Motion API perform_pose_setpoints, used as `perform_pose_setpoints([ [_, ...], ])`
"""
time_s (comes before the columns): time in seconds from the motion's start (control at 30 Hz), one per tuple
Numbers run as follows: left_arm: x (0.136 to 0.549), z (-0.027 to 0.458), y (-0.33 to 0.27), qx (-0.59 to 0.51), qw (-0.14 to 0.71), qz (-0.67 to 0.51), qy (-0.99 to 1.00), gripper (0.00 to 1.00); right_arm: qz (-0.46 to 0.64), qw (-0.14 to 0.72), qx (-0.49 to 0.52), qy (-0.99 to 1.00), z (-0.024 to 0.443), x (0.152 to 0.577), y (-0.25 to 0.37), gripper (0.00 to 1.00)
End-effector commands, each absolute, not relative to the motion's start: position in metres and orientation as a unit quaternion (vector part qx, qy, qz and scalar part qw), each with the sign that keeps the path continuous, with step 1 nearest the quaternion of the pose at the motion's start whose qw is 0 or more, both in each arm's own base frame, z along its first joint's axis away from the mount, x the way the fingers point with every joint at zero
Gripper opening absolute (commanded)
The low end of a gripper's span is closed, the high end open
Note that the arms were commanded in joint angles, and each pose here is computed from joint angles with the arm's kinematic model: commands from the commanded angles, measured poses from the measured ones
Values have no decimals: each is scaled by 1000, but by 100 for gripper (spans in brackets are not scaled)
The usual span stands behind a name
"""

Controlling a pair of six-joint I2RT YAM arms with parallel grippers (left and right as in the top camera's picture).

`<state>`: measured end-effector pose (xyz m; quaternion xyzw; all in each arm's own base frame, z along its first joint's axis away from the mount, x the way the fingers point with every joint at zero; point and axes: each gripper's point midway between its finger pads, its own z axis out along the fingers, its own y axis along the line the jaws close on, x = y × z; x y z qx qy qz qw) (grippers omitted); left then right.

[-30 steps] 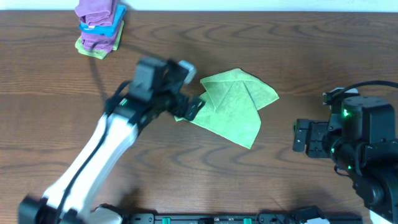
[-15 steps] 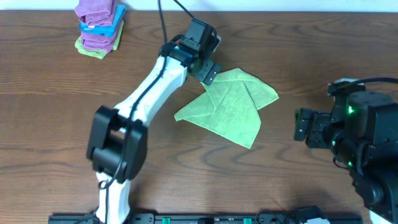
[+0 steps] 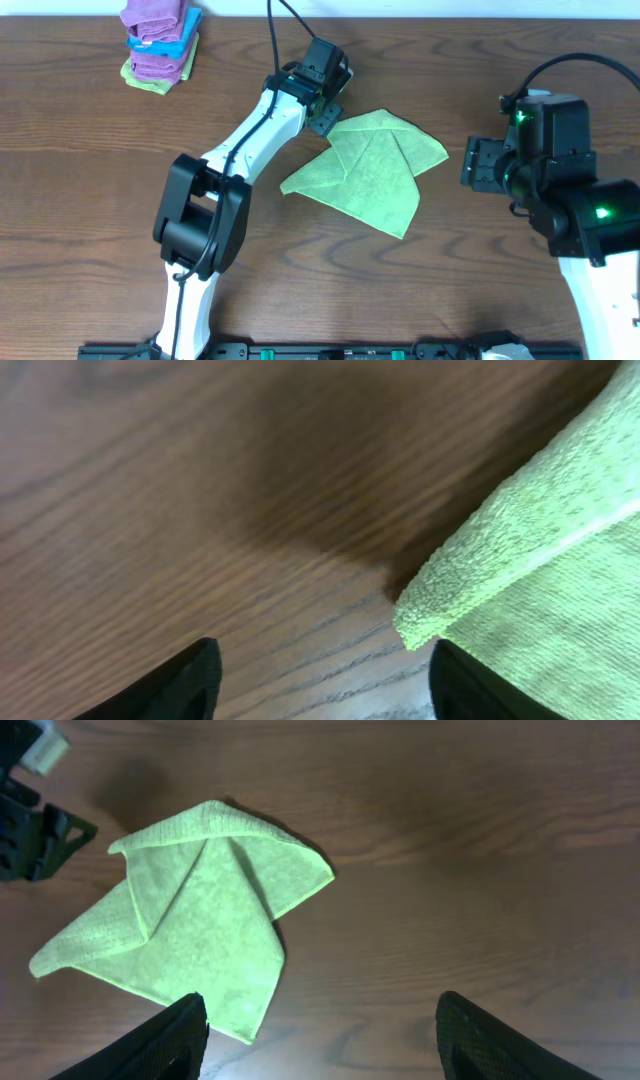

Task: Fold the cloth
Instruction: 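Lower the left gripper onto the cloth's upper-left corner and pinch it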

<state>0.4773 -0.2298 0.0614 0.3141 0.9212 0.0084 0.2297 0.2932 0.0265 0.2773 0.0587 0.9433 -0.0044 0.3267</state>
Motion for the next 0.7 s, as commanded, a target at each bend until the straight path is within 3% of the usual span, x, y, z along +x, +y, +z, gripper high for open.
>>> perform_pose_setpoints([
  [0.0, 476, 51, -238, 330, 218, -15, 918, 64, -16, 331, 77, 940, 278, 294, 15, 73],
  [0.13, 467, 50, -250, 339, 207, -57, 916, 64, -23, 329, 93, 939, 278, 294, 4, 71],
  [0.23, 457, 47, -253, 344, 190, -74, 917, 56, -26, 329, 102, 938, 278, 294, -2, 70],
  [0.33, 450, 46, -255, 346, 176, -86, 918, 38, -29, 329, 108, 938, 278, 293, -6, 68],
  [0.47, 445, 44, -253, 333, 162, -87, 925, 6, -30, 329, 111, 937, 278, 293, -7, 67],
  [0.53, 441, 43, -254, 328, 155, -95, 927, 6, -31, 329, 107, 938, 278, 293, -7, 65],
  [0.67, 436, 45, -266, 334, 153, -125, 922, 6, -31, 324, 107, 939, 276, 293, -7, 51],
])
